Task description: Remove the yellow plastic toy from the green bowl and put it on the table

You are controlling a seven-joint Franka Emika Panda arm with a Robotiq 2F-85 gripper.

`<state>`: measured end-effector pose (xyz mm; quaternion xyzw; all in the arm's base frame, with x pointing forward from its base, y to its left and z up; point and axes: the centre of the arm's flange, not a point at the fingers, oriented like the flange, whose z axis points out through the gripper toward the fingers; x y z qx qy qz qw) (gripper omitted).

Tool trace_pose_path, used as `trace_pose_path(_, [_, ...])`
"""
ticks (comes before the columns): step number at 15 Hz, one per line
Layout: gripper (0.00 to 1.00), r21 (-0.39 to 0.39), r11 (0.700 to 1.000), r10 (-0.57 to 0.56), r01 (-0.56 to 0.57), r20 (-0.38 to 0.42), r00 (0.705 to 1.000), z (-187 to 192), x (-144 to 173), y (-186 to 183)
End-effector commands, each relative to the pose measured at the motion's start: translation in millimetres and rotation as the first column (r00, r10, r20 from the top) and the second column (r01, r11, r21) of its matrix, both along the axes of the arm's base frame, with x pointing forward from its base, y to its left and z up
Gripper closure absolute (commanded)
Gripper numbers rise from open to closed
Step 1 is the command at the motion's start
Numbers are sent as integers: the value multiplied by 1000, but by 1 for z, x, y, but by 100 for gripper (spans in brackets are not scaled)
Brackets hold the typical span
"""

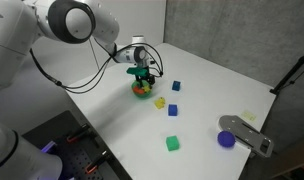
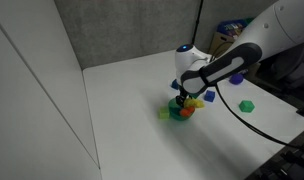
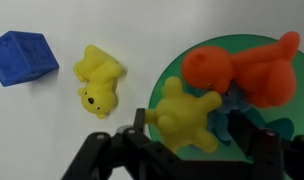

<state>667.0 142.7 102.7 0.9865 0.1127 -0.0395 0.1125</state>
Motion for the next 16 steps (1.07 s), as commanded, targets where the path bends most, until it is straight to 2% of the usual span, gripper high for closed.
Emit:
trace_pose_path(1, [48, -59, 998, -4, 5, 5, 1000, -1, 10, 3])
trace_pose_path(4, [73, -68, 998, 3, -2, 14, 1000, 15, 11, 7])
trace_pose_path(5, [77, -67, 998, 6, -5, 18, 1000, 22, 11, 11])
trace_pose_path(8, [83, -58, 998, 11, -9, 30, 999, 44, 14, 20])
trace_pose_path(12, [86, -48, 999, 3, -1, 44, 999, 79, 15, 21])
trace_pose_path(16, [86, -69, 996, -57, 60, 43, 997, 101, 8, -10])
